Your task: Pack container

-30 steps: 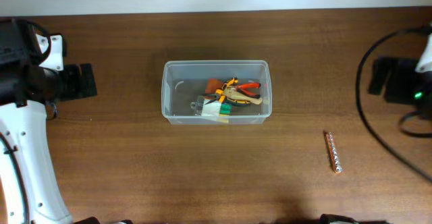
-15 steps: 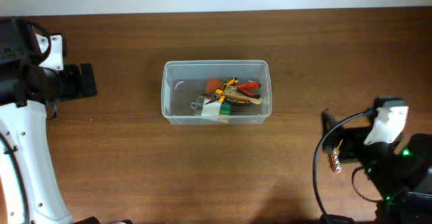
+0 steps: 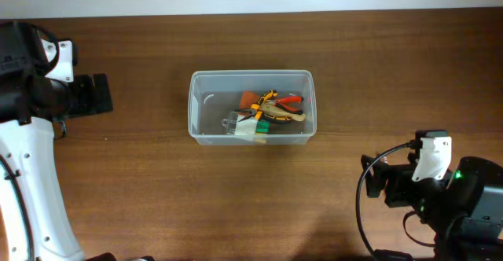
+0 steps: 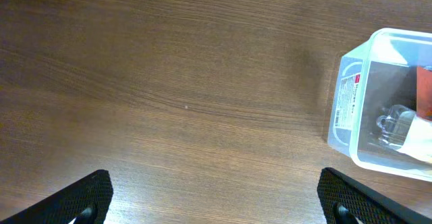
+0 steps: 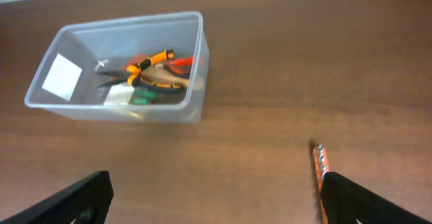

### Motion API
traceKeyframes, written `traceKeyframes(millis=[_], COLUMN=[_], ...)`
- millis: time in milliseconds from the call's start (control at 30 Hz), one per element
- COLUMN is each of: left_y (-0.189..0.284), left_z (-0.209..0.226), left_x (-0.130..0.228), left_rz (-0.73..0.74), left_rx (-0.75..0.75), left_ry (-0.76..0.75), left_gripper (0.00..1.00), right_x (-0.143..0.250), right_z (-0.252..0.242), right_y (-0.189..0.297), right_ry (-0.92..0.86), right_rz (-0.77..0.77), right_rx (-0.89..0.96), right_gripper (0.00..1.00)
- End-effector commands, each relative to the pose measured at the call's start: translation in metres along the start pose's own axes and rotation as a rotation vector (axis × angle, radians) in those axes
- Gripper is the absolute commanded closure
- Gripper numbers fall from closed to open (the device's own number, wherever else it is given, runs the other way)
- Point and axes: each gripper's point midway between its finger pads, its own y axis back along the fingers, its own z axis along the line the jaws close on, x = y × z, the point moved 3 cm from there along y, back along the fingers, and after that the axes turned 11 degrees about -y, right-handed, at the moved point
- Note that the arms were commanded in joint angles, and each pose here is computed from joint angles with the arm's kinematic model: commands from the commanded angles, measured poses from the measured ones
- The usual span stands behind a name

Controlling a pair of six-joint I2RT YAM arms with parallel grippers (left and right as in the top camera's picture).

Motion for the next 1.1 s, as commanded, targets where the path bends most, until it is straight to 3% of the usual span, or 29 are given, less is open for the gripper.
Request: traceKeyframes(millis=[0, 367, 633, 933, 1067], left_y=[0.002, 0.002, 0.002, 0.002, 0.002], left_z=[0.003, 0.003, 0.003, 0.003, 0.003], left_x=[-0.002, -0.002, -0.002, -0.002, -0.002], left_rz=[-0.008, -0.008, -0.008, -0.008, -0.008], left_rx=[-0.009, -0.009, -0.009, -0.009, -0.009], left_ry=[0.017, 0.017, 0.017, 0.017, 0.017], left_gripper=[0.01, 0.01, 0.01, 0.01, 0.01], right_x=[-0.008, -0.021, -0.025, -0.006, 0.002], right_z=[0.002, 0.002, 0.009, -0.001, -0.005], right_y=[0.001, -0.005, -0.026, -0.034, -0.036], right_ry=[0.105, 0.149, 0.325, 0.354, 0.354], right_rz=[-0.040, -0.131, -0.609, -0.862, -0.881], right_rx=[-0.012, -0.019, -0.078, -0.101, -0.097], right_gripper=[0.01, 0.01, 0.01, 0.01, 0.01])
